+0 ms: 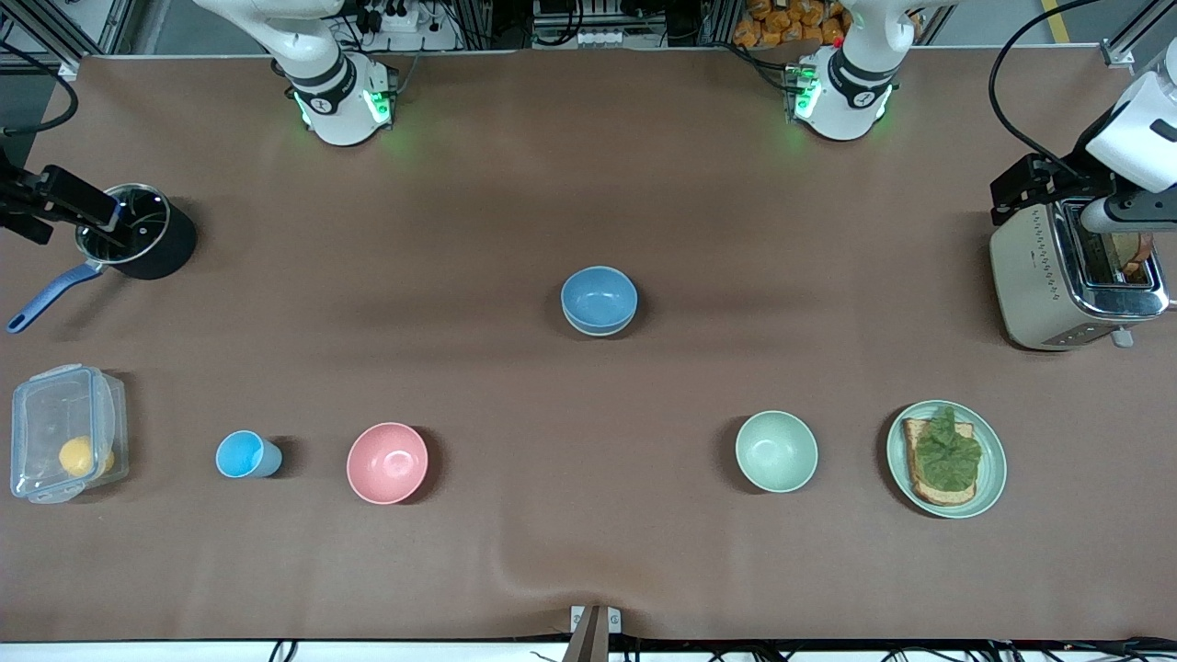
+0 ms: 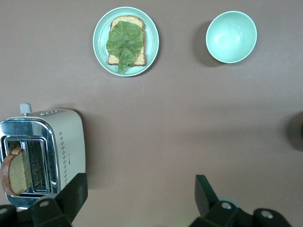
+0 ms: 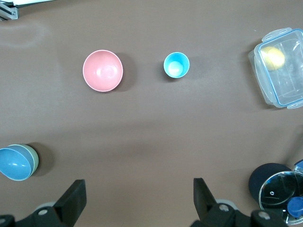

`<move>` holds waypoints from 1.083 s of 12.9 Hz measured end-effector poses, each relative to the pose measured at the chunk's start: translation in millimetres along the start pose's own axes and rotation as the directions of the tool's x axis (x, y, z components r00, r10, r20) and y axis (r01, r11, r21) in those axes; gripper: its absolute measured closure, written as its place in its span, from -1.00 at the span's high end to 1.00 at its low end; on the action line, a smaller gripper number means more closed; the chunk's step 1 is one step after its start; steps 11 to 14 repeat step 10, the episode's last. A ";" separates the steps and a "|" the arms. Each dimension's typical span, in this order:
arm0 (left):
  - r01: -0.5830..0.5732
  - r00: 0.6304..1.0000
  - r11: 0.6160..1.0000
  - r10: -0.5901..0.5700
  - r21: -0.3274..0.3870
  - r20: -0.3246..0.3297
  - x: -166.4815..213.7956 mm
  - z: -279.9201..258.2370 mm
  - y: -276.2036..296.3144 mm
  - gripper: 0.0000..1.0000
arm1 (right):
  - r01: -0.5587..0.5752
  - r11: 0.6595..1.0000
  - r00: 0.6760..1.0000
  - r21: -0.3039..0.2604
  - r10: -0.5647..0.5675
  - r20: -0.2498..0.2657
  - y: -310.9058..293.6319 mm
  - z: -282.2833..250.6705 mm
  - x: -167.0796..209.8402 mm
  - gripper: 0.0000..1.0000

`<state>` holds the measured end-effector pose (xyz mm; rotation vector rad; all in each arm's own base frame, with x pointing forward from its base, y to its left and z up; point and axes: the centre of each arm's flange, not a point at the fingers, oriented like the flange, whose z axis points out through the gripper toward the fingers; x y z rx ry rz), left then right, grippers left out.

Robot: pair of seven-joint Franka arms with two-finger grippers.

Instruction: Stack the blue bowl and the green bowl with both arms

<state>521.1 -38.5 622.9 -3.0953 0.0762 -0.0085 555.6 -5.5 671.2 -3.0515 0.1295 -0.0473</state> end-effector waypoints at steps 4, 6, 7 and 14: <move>0.083 0.996 0.996 -0.084 -0.044 -0.010 0.3 -6.0 4.6 1.00 | 0.000 1.000 1.000 -0.002 0.000 0.004 0.0 1.7 0.0 1.00; 0.096 0.995 0.994 -0.096 -0.049 -0.010 0.2 -6.3 5.6 1.00 | 0.005 0.999 1.000 -0.035 -0.004 0.003 -0.1 3.0 0.2 1.00; 0.097 0.995 0.994 -0.097 -0.051 -0.009 0.1 -6.3 6.4 1.00 | 0.013 0.998 1.000 -0.057 -0.013 0.001 -3.2 3.6 0.1 1.00; 0.096 0.995 0.994 -0.096 -0.052 -0.009 0.1 -6.4 7.8 1.00 | 0.025 0.997 1.000 -0.072 -0.025 -0.001 -9.0 4.4 0.0 1.00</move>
